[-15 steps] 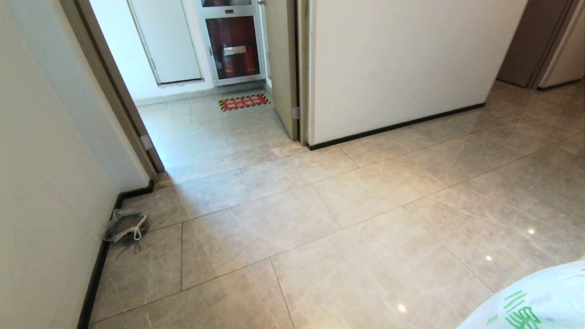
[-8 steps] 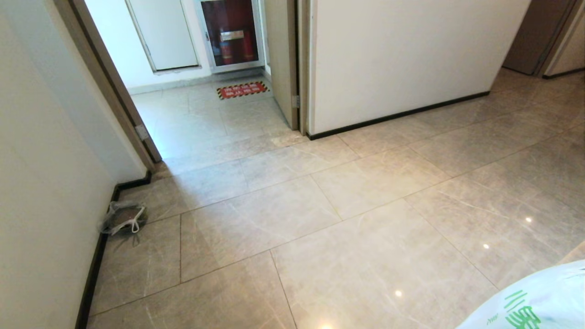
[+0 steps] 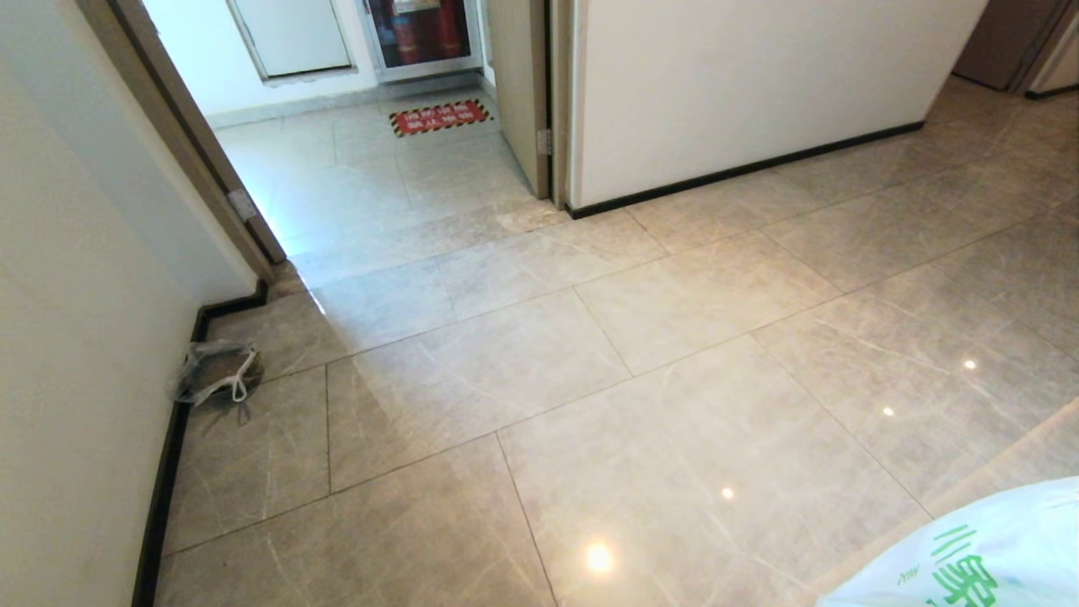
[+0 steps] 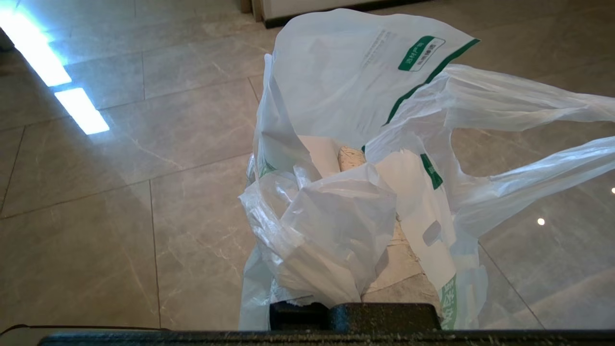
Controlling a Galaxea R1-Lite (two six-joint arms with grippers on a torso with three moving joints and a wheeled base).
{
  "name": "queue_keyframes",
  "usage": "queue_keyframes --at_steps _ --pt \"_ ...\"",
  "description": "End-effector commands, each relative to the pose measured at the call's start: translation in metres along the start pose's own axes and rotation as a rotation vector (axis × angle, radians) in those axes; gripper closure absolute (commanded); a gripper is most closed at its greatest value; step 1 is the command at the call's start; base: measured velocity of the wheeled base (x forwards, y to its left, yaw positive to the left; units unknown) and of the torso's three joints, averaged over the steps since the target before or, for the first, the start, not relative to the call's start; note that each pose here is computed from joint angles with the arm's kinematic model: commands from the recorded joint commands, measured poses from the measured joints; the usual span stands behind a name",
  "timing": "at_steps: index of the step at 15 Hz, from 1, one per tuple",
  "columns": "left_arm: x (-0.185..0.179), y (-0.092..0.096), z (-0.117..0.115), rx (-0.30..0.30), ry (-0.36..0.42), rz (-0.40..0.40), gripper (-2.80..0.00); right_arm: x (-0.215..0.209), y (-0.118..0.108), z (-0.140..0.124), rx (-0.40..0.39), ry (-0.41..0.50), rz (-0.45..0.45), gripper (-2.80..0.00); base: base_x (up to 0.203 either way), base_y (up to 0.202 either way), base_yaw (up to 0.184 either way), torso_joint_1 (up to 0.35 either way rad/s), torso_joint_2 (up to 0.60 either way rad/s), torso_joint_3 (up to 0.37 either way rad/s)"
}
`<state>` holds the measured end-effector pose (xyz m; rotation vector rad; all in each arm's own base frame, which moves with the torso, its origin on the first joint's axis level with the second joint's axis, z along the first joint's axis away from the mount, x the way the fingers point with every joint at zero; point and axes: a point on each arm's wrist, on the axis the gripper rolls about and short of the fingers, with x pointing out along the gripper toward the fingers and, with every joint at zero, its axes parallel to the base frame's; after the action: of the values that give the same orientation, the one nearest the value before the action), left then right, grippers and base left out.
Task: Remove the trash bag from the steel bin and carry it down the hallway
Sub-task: Put the trash bag at the door
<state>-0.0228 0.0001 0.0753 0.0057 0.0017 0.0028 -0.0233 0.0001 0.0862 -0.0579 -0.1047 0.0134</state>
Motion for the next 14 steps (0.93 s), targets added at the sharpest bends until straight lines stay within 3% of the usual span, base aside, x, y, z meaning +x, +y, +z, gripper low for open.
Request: queue_keyframes --at_steps 1,14 --pt "0.0000 0.0000 0.0000 -0.001 0.000 0.000 0.00 0.0020 0.0006 -0.0113 0.000 0.038 0.001 0.00 0.000 0.000 0.000 0.003 0.00 -0.198" --pt "0.0000 0.0000 -0.0003 0.002 0.003 -0.001 0.00 0.0020 0.0007 -0.0111 -0.003 0.037 0.006 0.00 0.000 0.000 0.000 0.002 0.00 -0.196"
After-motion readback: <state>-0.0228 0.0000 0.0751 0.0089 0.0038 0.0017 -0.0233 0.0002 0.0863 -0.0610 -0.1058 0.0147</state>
